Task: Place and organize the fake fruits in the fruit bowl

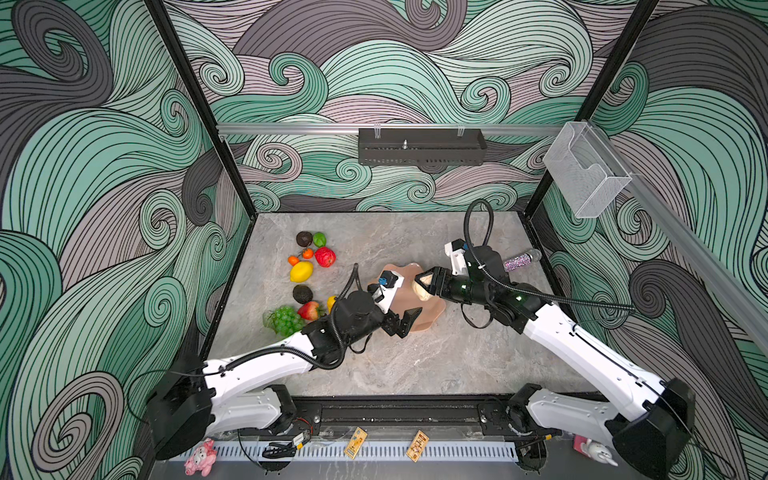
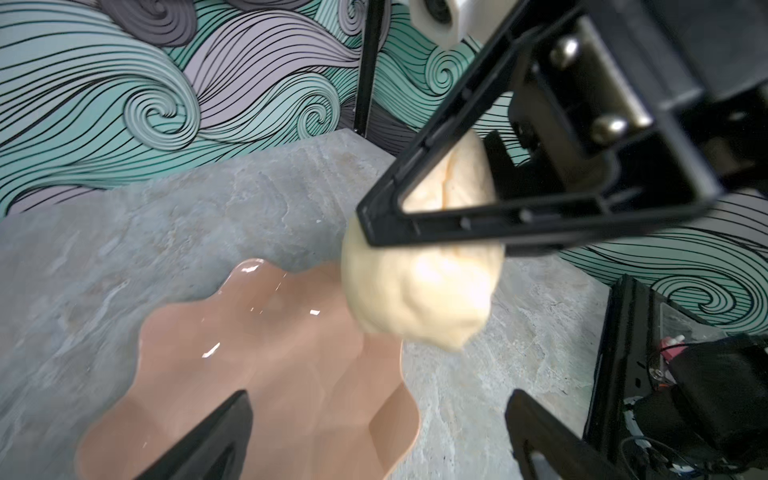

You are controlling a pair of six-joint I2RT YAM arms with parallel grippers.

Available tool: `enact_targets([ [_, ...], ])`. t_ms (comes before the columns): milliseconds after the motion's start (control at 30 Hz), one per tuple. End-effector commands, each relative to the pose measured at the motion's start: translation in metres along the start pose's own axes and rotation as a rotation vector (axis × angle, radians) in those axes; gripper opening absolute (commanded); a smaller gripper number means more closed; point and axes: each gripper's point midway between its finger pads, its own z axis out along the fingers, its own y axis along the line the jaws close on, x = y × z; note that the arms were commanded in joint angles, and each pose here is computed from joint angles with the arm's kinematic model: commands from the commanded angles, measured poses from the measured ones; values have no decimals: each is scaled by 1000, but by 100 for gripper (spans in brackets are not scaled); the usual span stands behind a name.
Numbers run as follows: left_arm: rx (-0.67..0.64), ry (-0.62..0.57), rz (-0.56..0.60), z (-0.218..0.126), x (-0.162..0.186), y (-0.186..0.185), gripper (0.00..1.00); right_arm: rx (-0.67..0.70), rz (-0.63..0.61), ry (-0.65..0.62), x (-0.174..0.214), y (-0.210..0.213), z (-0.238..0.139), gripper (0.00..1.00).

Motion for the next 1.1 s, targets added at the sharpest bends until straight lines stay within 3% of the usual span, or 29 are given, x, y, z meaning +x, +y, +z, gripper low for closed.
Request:
enact_targets([
  [0,-177,18,-88,-27,14,36,99,193,-162,-26,-5,-30,15,48],
  [167,-443,-8,-172,-75,28,89,99,335,-288,-7,-1,-50,54,48],
  [267,-535,-44,-223,-99,33,112,99,375,-340,-15,5,-56,80,49],
  [500,-629,-88,-279,-122,46,137,99,458,-403,-29,14,-72,125,49],
  [633,-668,-45,-284,-121,53,142,99,492,-432,-43,14,-77,142,49],
  [1067,-741,-45,-277,-128,57,152,99,570,-530,-32,38,-89,163,52],
])
